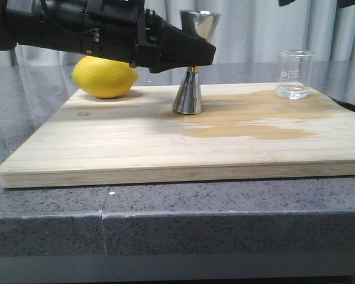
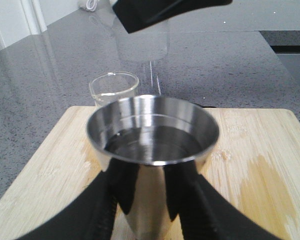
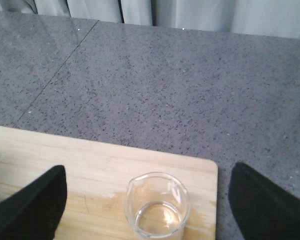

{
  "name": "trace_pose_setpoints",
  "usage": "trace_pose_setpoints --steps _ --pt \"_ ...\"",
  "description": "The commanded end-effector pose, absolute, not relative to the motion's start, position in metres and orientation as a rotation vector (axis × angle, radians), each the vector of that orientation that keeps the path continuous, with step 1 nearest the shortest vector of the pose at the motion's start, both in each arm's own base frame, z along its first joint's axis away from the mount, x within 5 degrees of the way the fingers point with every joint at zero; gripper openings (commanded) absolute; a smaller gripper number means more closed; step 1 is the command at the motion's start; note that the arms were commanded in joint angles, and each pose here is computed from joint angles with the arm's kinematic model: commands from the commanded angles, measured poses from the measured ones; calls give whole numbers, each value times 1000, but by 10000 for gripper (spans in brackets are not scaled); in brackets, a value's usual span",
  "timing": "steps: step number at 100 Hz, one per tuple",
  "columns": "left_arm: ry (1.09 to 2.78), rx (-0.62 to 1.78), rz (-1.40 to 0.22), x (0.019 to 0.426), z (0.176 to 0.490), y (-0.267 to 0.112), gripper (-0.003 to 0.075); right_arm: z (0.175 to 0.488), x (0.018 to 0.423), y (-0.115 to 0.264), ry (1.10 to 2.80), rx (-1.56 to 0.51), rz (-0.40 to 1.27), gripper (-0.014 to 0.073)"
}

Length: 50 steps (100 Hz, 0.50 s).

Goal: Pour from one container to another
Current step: 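Lower the jigger onto the board and open the left gripper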

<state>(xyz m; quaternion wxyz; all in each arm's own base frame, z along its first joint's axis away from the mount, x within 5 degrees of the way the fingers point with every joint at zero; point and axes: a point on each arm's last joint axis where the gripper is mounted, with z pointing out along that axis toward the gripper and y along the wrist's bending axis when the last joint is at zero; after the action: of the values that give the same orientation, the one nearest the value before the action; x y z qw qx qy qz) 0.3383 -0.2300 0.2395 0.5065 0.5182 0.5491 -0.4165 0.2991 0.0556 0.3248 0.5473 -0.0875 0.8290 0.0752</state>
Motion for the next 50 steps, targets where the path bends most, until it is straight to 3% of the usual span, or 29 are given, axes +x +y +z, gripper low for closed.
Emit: trace_pose_setpoints --steps 1,18,50 --pt "1207 1177 -1028 335 277 -231 213 348 293 53 1879 -206 163 594" --pt "1207 1209 -1020 334 275 -231 213 351 280 57 1940 -260 213 594" --pt "1208 1214 -1019 333 274 -231 213 381 239 54 1888 -331 226 594"
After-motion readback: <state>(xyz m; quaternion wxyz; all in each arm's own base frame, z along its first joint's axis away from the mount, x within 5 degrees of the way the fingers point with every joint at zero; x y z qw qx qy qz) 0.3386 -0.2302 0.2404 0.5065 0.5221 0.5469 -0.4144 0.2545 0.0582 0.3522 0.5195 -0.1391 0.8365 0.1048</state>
